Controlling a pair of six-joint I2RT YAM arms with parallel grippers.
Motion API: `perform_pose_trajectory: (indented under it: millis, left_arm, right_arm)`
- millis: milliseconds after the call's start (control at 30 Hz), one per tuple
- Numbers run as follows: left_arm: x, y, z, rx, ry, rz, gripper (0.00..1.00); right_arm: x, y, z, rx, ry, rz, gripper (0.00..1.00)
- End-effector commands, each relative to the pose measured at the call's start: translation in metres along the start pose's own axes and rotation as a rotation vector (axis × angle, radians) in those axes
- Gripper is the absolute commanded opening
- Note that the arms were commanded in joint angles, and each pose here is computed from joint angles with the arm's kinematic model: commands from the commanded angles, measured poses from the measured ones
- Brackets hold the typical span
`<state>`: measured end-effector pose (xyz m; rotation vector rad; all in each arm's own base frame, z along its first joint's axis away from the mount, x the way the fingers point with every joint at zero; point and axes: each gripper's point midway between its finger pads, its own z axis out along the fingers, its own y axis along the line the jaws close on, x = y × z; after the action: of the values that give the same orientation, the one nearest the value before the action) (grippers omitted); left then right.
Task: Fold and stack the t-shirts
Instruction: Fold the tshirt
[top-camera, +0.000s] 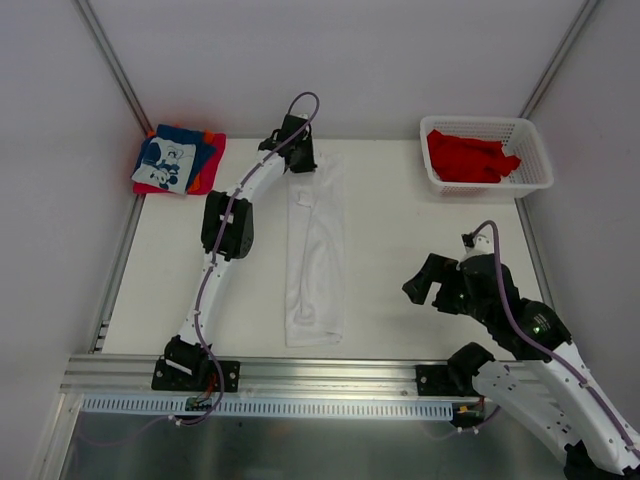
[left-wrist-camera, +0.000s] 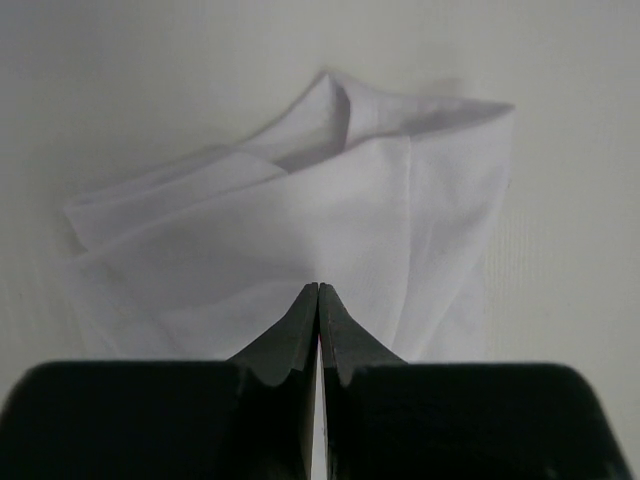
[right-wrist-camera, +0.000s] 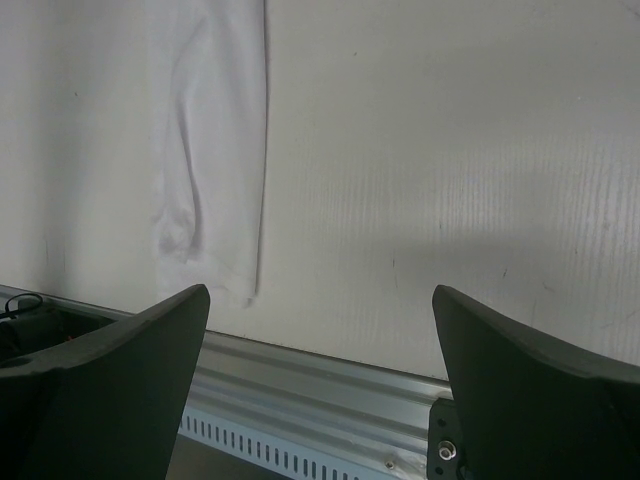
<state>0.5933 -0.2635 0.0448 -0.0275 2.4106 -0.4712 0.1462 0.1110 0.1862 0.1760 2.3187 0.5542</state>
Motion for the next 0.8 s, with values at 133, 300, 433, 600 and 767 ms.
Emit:
perform_pose_trajectory:
  millis: [133, 300, 433, 600, 767]
  left_arm:
    - [-0.057, -0.015, -0.007, 0.077, -0.173, 0.095, 0.14]
    - [-0.105, -0.047, -0.058, 0.149, -0.308, 0.192, 0.99]
    - [-0.151, -0.102, -0.207, 0.171, -0.507, 0.247, 0.99]
    - [-0.101, -0.125, -0.322, 0.189, -0.536, 0.21, 0.99]
    - [0.016, -0.126, -0.38, 0.24, -0.422, 0.137, 0.99]
  right_arm:
    - [0.002, -0.002, 0.008, 0.008, -0.002, -0.004, 1.0]
    - [0.011, -0.002, 0.019, 0.006, 0.03, 0.003, 1.0]
    - [0.013, 0.001, 0.029, -0.005, 0.036, 0.002, 0.99]
    - [0.008, 0.005, 0.041, 0.014, 0.045, -0.03, 0.99]
    - [0.001, 0.016, 0.046, 0.006, 0.072, -0.051, 0.99]
